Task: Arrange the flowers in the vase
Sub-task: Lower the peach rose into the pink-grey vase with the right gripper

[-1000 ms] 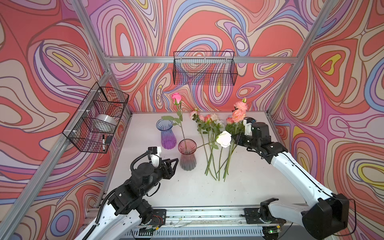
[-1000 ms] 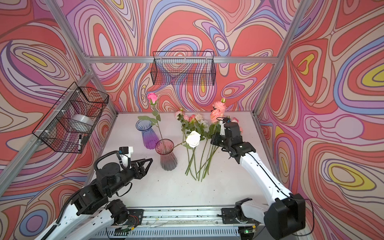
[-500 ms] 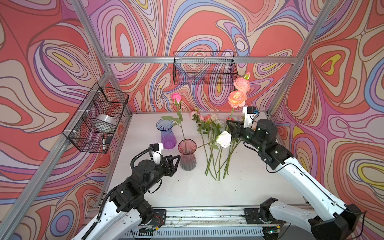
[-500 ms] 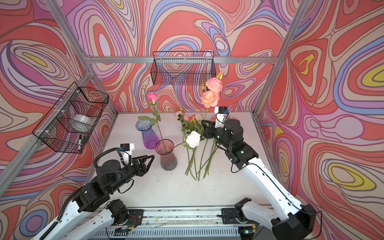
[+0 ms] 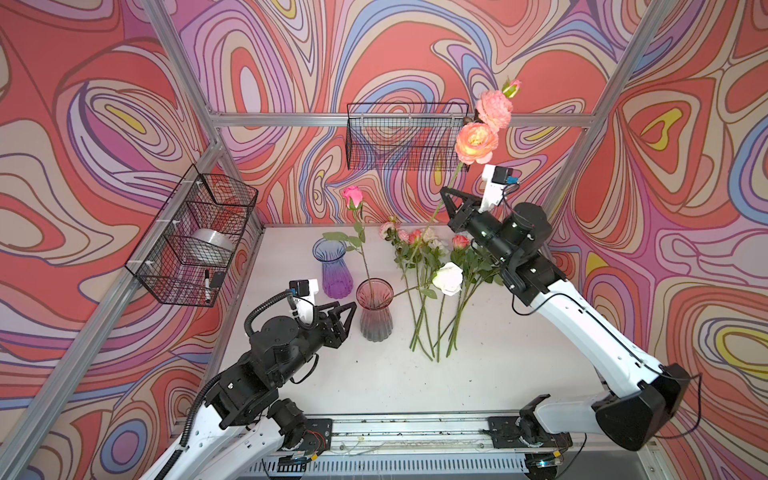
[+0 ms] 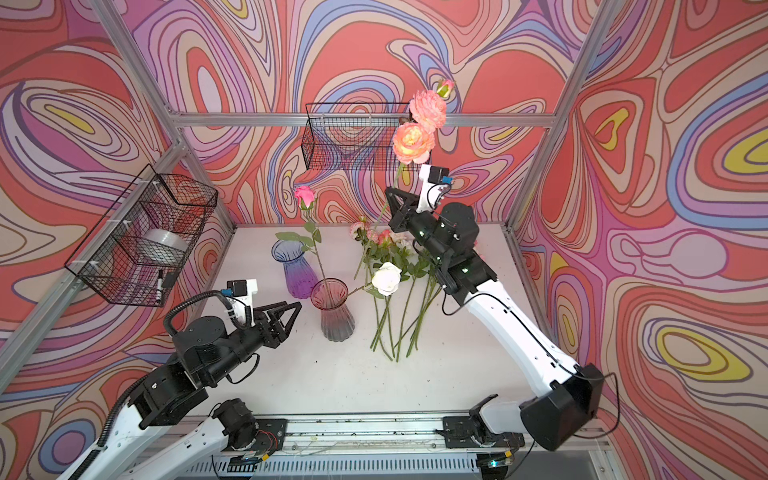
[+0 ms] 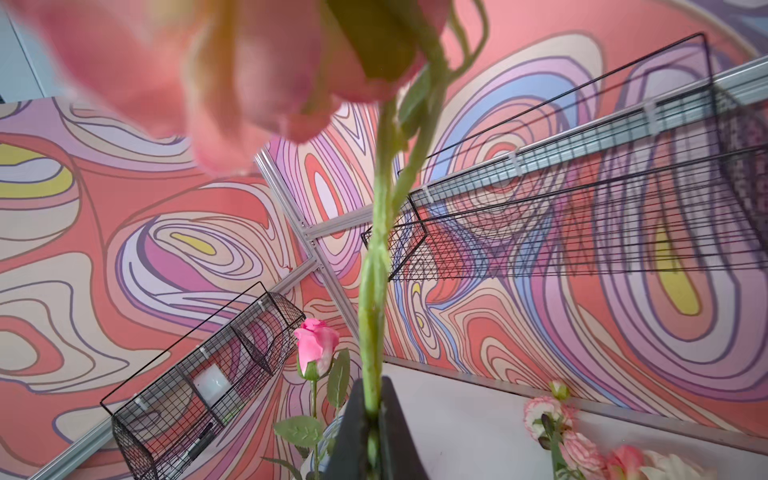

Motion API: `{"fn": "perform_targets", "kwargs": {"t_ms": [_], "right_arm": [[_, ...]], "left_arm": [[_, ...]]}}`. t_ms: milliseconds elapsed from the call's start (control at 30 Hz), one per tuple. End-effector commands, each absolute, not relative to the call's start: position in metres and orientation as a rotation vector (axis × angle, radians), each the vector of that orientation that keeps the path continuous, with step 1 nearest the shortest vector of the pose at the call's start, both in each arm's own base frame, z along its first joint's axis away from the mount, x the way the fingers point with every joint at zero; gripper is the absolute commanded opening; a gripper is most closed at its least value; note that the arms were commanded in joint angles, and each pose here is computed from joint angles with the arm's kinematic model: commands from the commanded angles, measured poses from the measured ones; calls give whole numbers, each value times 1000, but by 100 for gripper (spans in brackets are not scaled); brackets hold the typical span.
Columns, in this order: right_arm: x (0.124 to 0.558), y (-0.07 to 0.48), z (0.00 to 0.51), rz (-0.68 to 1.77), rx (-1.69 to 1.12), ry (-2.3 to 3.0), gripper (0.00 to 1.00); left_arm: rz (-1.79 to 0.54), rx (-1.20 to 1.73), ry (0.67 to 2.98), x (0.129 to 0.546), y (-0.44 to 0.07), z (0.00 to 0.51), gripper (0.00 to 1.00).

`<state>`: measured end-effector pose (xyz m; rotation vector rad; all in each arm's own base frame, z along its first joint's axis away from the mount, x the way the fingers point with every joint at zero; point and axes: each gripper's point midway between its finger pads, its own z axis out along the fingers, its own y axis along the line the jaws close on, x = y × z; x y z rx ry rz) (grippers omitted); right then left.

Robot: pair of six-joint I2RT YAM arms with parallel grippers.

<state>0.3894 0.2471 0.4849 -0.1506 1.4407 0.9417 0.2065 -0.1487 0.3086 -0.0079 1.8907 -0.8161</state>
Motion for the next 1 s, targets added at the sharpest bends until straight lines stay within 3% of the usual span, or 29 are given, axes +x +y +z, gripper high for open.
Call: {"fn": "perform_targets", "kwargs": {"t_ms": [0, 333, 667, 967], "right_arm": [[388, 280, 493, 998, -232, 1407, 0], [372, 334, 428, 999, -396, 1541, 0], [352, 352, 386, 1044, -567, 1635, 22], [346, 361, 372, 1047, -637, 1705, 31]], "left_arm": [[-792, -5, 1886, 206, -145, 312, 54], [-766, -27, 1875, 201, -134, 307, 55], [-761, -22, 1875, 204, -136, 303, 56], [-758, -18, 1885, 208, -139, 300, 56]]}}
